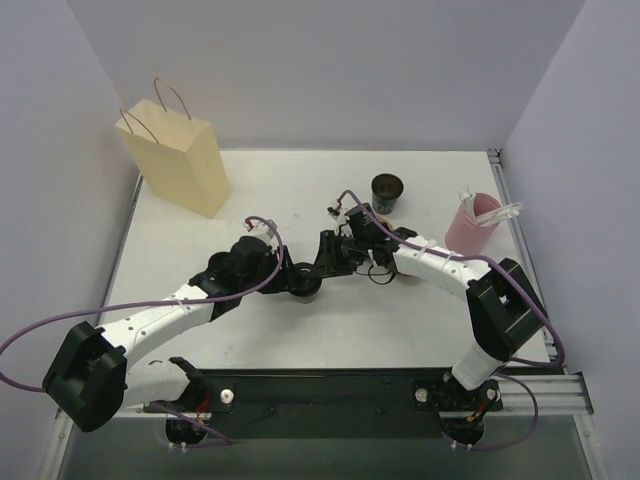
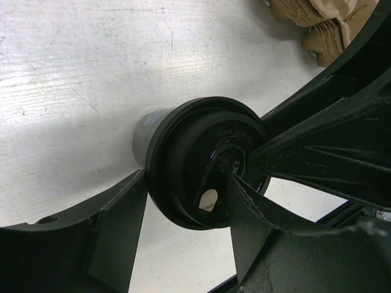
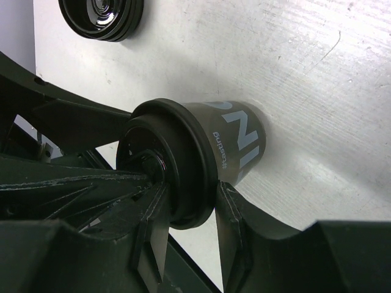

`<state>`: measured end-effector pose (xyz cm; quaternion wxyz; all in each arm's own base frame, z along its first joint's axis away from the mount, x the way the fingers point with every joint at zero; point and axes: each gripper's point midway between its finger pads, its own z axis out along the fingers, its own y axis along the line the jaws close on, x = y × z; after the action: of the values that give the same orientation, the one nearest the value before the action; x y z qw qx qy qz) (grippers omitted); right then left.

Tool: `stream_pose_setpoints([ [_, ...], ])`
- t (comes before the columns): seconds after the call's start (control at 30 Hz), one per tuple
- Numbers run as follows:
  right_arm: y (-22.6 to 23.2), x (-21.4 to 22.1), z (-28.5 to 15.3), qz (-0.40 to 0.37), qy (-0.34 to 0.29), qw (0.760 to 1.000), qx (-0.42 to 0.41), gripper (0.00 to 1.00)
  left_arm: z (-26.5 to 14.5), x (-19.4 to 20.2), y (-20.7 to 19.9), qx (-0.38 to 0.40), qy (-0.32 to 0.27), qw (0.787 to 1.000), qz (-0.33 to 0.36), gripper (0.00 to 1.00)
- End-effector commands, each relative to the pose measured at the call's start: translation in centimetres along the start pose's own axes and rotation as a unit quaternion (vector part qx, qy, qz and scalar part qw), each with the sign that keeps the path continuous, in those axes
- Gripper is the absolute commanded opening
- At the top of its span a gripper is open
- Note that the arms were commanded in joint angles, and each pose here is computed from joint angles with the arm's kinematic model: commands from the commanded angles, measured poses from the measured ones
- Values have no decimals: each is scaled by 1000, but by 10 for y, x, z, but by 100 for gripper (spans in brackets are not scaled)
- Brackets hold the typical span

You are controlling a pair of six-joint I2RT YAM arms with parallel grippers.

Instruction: Pack the takeout coffee

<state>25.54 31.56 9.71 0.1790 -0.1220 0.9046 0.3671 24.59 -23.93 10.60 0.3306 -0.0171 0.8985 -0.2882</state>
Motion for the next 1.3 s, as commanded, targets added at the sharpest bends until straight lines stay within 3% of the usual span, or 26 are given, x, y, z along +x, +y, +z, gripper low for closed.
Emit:
stream_pose_setpoints([
  [0.0,-39,39,12,-6,77,994,71,16,3,15,4,19,54,998,35,63],
  [0.13,-41,34,13,-4,80,994,73,17,7,16,10,28,61,997,28,60],
  [0.33,-37,18,7,21,53,996,69,32,15,37,32,-3,75,997,1,55],
  [0.5,-29,-4,-2,47,17,997,51,37,20,53,47,-20,76,997,-27,52],
  [0.7,-15,-18,-11,56,0,998,24,42,23,65,58,-32,78,995,-45,51],
  [0.93,-8,-25,-21,82,-28,996,23,54,24,68,62,-43,78,995,-54,51],
  [1.27,-8,-23,-34,147,-76,986,25,53,24,67,64,-52,75,994,-56,51],
])
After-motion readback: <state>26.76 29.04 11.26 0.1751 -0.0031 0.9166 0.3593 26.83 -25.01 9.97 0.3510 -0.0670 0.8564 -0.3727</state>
